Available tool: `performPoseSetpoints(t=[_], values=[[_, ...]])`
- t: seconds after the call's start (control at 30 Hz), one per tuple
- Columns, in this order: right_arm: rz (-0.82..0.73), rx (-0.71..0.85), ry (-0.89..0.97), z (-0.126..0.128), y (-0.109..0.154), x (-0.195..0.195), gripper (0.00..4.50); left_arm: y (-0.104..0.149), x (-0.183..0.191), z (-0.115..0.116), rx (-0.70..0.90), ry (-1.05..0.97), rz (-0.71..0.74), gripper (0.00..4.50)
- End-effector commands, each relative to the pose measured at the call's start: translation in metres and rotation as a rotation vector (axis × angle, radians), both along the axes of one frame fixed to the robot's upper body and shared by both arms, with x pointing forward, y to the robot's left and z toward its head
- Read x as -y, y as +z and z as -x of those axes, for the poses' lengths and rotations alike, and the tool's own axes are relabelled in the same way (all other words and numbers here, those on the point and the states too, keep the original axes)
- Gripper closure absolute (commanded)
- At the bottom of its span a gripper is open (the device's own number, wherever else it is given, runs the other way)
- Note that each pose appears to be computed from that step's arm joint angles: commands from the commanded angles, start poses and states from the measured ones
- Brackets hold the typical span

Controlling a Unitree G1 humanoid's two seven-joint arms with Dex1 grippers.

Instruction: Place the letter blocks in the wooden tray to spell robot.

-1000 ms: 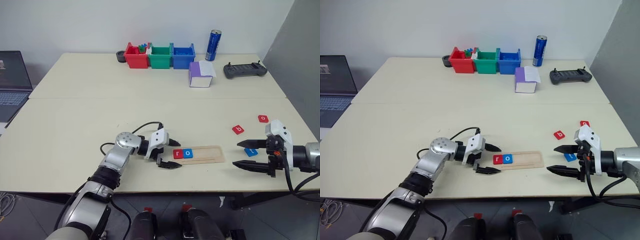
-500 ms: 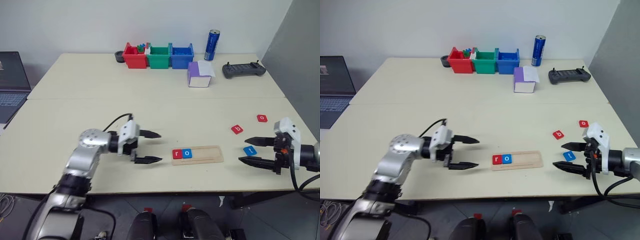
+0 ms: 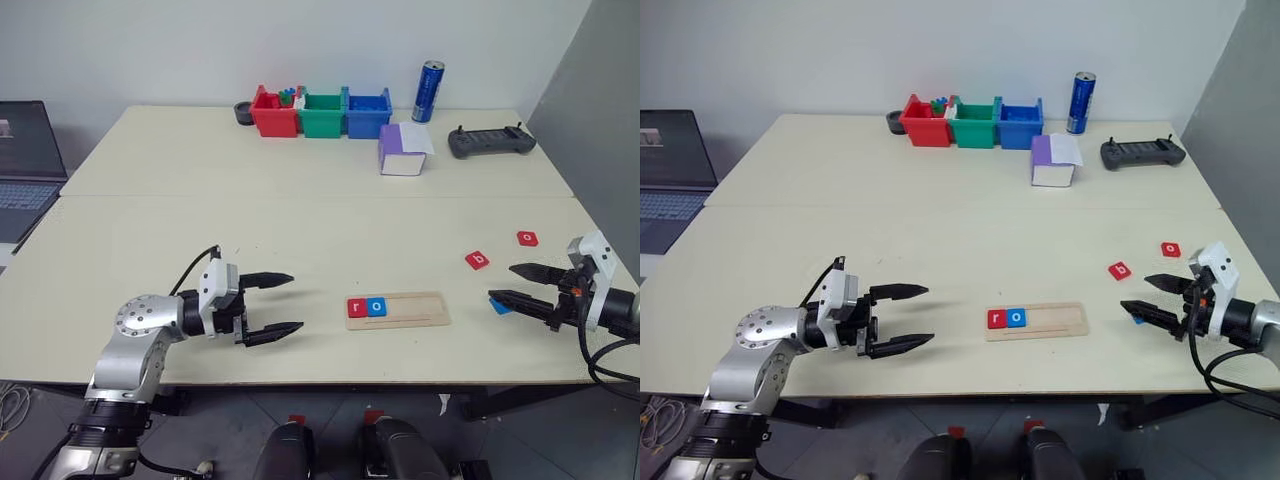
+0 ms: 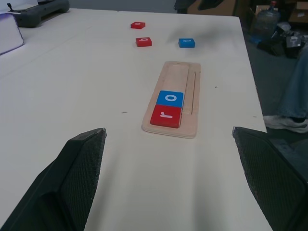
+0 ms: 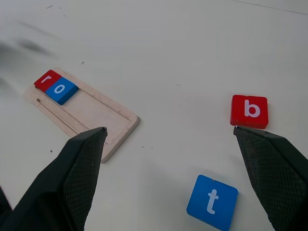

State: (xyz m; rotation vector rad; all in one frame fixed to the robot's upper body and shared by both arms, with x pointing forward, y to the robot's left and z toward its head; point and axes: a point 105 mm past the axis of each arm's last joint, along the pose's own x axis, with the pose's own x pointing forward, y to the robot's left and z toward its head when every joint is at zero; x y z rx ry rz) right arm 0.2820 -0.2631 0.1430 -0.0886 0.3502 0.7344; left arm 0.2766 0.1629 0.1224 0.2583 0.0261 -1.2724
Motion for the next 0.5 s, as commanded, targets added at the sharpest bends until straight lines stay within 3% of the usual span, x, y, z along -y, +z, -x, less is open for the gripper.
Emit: performPoseSetpoints(t=[0.03,0.5], values=[[0.017,0.079,-0.027,-0.005,0.017,0.006,0.0,0.006,-0.007,-0.002,0.036,-0.001,-0.012,0.06],[0.017,0.078,-0.008,-0.004,0.019,0.003,0.0,0.011,-0.013,-0.017,0.085,-0.038,-0.023,0.06]])
